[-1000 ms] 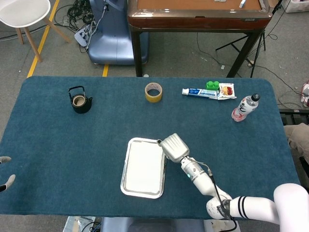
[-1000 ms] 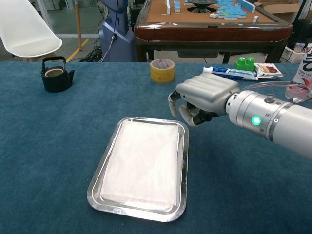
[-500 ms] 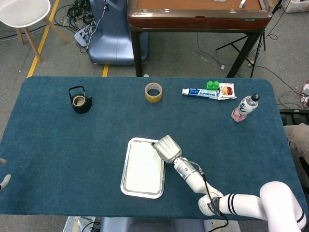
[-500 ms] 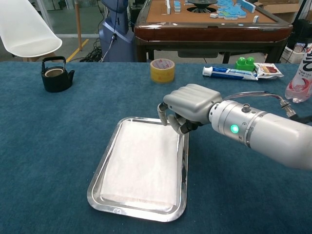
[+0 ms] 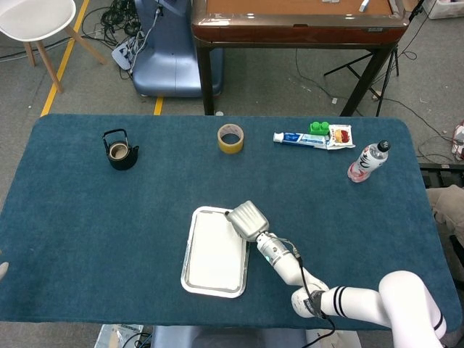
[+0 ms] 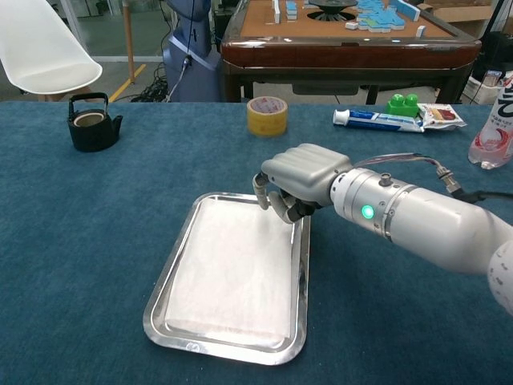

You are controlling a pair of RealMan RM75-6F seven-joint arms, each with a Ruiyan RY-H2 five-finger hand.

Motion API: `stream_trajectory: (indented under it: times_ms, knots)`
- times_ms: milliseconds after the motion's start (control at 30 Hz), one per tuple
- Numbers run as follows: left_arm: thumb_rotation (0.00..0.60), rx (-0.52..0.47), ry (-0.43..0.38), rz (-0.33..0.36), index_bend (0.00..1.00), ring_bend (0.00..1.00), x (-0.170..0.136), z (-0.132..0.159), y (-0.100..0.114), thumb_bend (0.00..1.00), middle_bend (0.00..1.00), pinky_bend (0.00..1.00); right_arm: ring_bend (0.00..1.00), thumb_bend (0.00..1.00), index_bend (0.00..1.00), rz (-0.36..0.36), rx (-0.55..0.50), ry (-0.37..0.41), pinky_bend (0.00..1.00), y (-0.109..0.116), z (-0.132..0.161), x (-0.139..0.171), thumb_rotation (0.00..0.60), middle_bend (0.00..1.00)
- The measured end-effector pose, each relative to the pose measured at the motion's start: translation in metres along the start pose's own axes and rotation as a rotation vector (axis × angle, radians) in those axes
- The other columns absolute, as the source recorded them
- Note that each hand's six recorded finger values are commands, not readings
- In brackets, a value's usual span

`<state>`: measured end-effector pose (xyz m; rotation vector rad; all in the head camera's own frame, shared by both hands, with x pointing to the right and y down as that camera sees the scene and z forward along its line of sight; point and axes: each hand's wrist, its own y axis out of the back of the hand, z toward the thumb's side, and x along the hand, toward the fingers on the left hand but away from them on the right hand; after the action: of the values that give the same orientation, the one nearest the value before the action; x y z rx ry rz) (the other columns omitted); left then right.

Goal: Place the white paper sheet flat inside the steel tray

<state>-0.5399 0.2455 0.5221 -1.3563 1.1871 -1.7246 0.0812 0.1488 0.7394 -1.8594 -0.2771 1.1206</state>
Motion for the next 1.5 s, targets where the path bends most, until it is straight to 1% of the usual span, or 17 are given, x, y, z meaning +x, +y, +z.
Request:
stream_trajectory:
  times_ms: [367, 567, 1300, 1500]
  knots:
    - [0.600, -0.005, 0.003, 0.007, 0.57, 0.35, -0.001, -0.002, 0.004, 0.24, 0.47, 0.56, 1.00, 0.77, 0.44, 0.003, -0.010, 0.001, 1.00, -0.001, 0.003, -0.004, 0.600, 1.00]
    - [0.600, -0.002, 0.010, 0.008, 0.61, 0.35, 0.000, -0.003, 0.003, 0.24, 0.47, 0.56, 1.00, 0.77, 0.44, 0.008, -0.013, -0.004, 1.00, -0.003, 0.002, -0.006, 0.600, 1.00]
    - [0.600, -0.002, 0.017, 0.009, 0.61, 0.35, 0.000, -0.005, 0.004, 0.24, 0.47, 0.56, 1.00, 0.77, 0.44, 0.044, 0.004, -0.020, 1.00, -0.011, -0.002, -0.008, 0.600, 1.00]
    - [0.600, -0.002, 0.014, 0.011, 0.59, 0.35, 0.000, -0.005, 0.004, 0.24, 0.47, 0.56, 1.00, 0.77, 0.45, 0.055, 0.011, -0.019, 1.00, -0.014, -0.002, -0.006, 0.600, 1.00]
